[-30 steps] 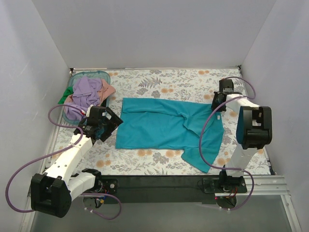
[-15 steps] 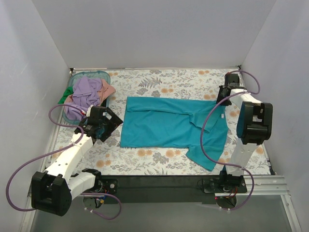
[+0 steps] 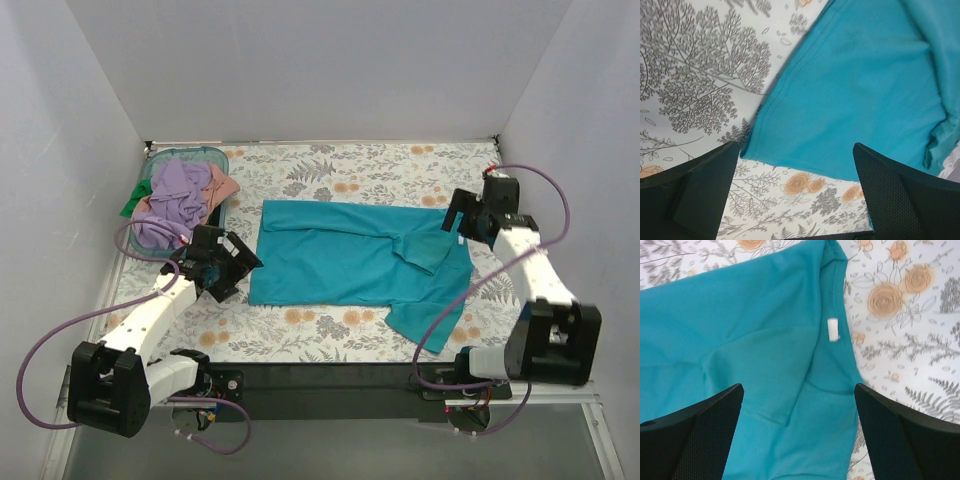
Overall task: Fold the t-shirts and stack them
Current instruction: Fold the tshirt
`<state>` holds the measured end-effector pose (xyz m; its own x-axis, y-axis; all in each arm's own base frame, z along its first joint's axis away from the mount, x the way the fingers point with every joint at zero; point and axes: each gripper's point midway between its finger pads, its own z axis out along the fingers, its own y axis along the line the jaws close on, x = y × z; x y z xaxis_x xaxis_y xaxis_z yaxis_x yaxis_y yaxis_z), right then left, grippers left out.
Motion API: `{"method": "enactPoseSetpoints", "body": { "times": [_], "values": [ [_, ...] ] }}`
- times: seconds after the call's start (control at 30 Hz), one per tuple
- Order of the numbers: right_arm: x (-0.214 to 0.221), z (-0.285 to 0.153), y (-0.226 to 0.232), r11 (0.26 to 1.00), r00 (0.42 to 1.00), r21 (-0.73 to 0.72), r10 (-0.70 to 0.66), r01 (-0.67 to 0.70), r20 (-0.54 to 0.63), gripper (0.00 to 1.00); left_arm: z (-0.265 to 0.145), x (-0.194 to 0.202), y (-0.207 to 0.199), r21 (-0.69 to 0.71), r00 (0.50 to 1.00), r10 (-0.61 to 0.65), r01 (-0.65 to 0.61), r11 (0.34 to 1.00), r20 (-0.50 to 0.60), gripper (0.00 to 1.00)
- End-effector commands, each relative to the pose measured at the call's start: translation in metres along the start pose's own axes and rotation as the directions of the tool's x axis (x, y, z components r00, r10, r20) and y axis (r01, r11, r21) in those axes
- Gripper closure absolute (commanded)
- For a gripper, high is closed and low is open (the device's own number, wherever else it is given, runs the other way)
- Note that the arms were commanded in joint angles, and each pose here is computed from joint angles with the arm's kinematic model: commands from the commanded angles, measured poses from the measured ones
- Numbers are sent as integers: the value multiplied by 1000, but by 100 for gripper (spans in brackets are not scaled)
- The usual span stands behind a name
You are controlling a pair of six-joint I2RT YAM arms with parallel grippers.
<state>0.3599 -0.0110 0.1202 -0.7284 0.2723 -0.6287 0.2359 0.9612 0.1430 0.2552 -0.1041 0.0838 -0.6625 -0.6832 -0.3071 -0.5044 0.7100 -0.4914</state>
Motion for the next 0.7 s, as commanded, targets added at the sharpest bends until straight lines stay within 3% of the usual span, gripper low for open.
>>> {"method": "enactPoseSetpoints", "body": {
  "times": [0.0, 0.07, 0.23, 0.4, 0.5, 0.53, 0.63, 0.67],
  "values": [
    [68, -22, -4, 997, 994, -32, 68, -71, -91, 2, 7, 27, 14, -6, 995, -8, 7, 1000, -102, 2],
    [75, -41, -4, 995, 996, -58, 74, -76, -39, 2, 8, 36, 19, -6, 991, -20, 19, 1000, -134, 2],
    [131, -61, 0, 993, 993, -111, 32, -45, -112, 2, 16, 46, 33, -26, 988, -38, 35, 999, -150, 9],
    [155, -77, 12, 989, 991, -150, -21, 1, -130, 2, 23, 51, 40, -30, 988, -40, 36, 999, -150, 27],
    [166, -84, 27, 985, 989, -170, -33, 9, -143, 2, 28, 52, 44, -50, 987, -45, 38, 998, -154, 45],
    [171, -87, 37, 983, 988, -182, -45, 17, -146, 1, 29, 51, 44, -55, 987, -42, 34, 998, -154, 55],
    [188, -90, 46, 985, 982, -170, -62, 32, -177, 2, 34, 50, 48, -86, 988, -45, 32, 996, -151, 62],
    [193, -91, 48, 985, 980, -167, -70, 38, -189, 2, 34, 50, 49, -93, 987, -49, 35, 995, -152, 72]
  ]
}}
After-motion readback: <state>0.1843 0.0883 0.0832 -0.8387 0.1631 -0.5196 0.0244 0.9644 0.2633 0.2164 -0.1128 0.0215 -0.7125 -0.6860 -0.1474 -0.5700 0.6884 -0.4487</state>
